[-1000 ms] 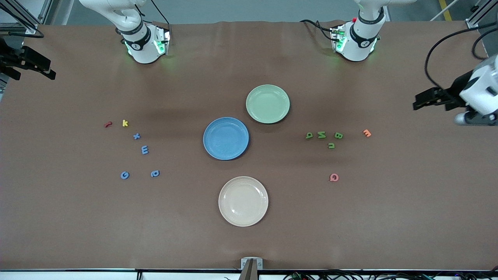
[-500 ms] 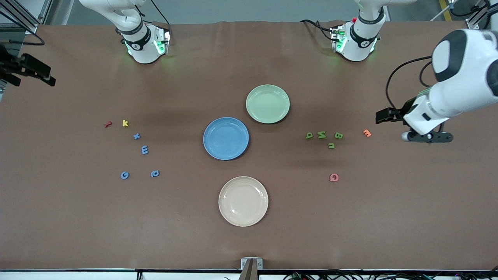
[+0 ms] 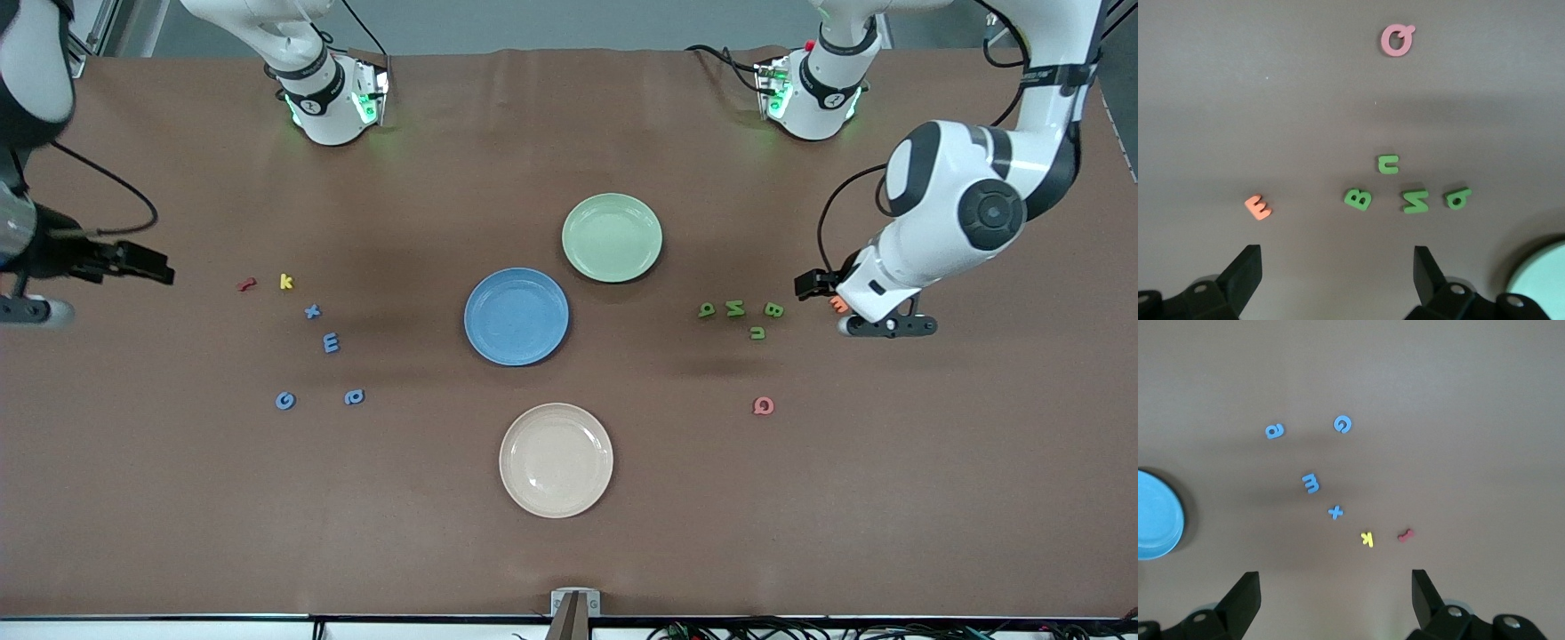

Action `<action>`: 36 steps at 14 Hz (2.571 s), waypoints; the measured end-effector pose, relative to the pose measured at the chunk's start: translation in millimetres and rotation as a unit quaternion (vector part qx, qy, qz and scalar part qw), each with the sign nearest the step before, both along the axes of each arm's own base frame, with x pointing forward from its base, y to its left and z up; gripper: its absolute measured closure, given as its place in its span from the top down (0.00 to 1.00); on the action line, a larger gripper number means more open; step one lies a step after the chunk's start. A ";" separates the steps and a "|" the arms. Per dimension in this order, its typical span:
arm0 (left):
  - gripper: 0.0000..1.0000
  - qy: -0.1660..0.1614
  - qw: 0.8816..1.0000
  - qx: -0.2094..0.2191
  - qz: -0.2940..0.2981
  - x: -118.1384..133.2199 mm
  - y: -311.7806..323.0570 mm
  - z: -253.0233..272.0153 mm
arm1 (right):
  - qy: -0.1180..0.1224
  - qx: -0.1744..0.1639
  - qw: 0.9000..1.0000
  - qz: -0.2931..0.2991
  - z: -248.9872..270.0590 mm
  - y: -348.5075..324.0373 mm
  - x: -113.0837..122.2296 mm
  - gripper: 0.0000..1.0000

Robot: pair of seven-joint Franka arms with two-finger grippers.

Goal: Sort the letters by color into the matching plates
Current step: 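Move the right gripper to blue letters while the left gripper reaches green letters, then grasp the blue m with the right gripper while the left gripper grasps green B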

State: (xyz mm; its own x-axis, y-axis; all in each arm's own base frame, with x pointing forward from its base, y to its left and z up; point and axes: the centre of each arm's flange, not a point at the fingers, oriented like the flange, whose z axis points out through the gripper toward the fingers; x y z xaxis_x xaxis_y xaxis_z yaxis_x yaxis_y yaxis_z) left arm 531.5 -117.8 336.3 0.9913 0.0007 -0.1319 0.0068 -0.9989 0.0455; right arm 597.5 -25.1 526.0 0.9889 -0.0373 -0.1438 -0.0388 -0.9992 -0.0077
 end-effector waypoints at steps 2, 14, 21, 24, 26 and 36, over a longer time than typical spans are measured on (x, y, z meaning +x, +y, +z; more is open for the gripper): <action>1.00 -0.004 1.000 -0.001 -0.002 -5.7 -8.8 -25.6 | 0.000 -0.001 1.000 -0.002 -44.0 1.4 6.9 1.00; 0.99 -0.004 0.998 0.026 -0.059 -45.5 -26.8 -140.0 | -0.050 -0.008 0.999 -0.011 -246.2 77.1 -69.9 0.82; 0.82 -0.019 0.998 0.017 -0.057 -47.1 -25.6 -153.3 | -0.069 -0.010 0.998 -0.004 -318.9 81.8 -74.2 0.82; 0.72 -0.015 0.998 0.016 -0.056 -49.2 -25.0 -162.6 | -0.077 -0.011 0.997 0.004 -339.0 81.4 -73.4 0.82; 0.60 -0.014 0.998 0.016 -0.055 -49.1 -23.9 -164.0 | -0.076 -0.011 0.997 0.006 -346.8 81.1 -73.2 0.82; 0.37 -0.015 0.998 0.018 -0.054 -46.9 -22.0 -159.7 | -0.077 -0.011 0.997 0.008 -354.8 82.9 -71.5 0.58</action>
State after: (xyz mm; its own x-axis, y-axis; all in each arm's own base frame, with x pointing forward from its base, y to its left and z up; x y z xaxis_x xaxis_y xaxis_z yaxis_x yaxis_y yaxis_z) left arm 484.6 -139.8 176.5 0.9893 -0.1018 -0.1047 -0.1015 -0.9948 0.0083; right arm 526.0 57.8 171.2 0.9997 -0.0230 0.0100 -0.0231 -0.9997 0.0094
